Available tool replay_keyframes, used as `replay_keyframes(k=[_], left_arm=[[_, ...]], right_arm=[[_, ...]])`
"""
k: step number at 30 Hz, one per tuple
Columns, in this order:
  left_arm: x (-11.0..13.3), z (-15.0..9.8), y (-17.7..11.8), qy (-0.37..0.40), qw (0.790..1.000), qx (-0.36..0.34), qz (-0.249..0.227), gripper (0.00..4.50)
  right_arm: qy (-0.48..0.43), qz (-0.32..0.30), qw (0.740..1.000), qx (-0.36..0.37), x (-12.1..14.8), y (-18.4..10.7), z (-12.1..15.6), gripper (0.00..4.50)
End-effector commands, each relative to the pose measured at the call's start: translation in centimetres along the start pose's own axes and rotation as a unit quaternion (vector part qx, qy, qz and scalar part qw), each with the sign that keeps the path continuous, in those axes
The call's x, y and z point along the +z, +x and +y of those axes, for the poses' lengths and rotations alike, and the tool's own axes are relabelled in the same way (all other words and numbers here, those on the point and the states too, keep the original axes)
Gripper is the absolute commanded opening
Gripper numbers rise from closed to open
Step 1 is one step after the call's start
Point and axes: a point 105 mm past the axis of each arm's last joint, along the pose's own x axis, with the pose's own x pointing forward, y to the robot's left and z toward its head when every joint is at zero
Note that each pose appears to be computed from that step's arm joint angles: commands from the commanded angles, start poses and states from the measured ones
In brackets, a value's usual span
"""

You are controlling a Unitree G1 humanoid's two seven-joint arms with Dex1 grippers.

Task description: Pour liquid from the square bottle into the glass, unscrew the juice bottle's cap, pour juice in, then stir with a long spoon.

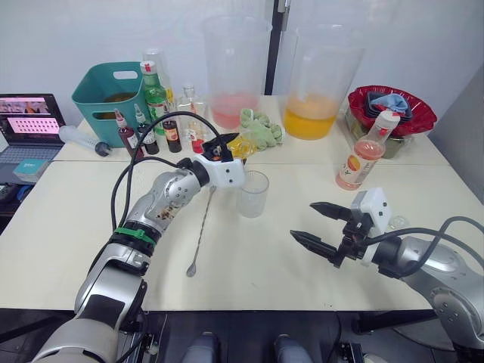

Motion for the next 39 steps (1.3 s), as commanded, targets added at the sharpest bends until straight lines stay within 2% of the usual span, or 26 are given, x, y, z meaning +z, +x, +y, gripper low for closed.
replay_keyframes(k=[1,22,29,39], left_arm=[[2.3,3.54,0.34,0.053,0.996,0.061,-0.045,2.76],[2.43,2.98,0.33,0.176,0.98,0.068,-0.059,2.76],[2.43,3.72,0.45,0.25,0.962,0.089,-0.059,2.76],[2.13,3.59,0.52,0.249,0.963,0.09,-0.053,2.76]], right_arm=[[-0.015,-0.018,1.0,0.01,1.14,0.33,0.66,4.5],[-0.014,-0.022,1.0,0.012,1.25,0.91,0.92,4.5],[-0.014,-0.021,1.0,0.011,1.26,1.02,0.87,4.5],[-0.014,-0.022,1.0,0.01,1.4,1.16,0.75,4.5]])
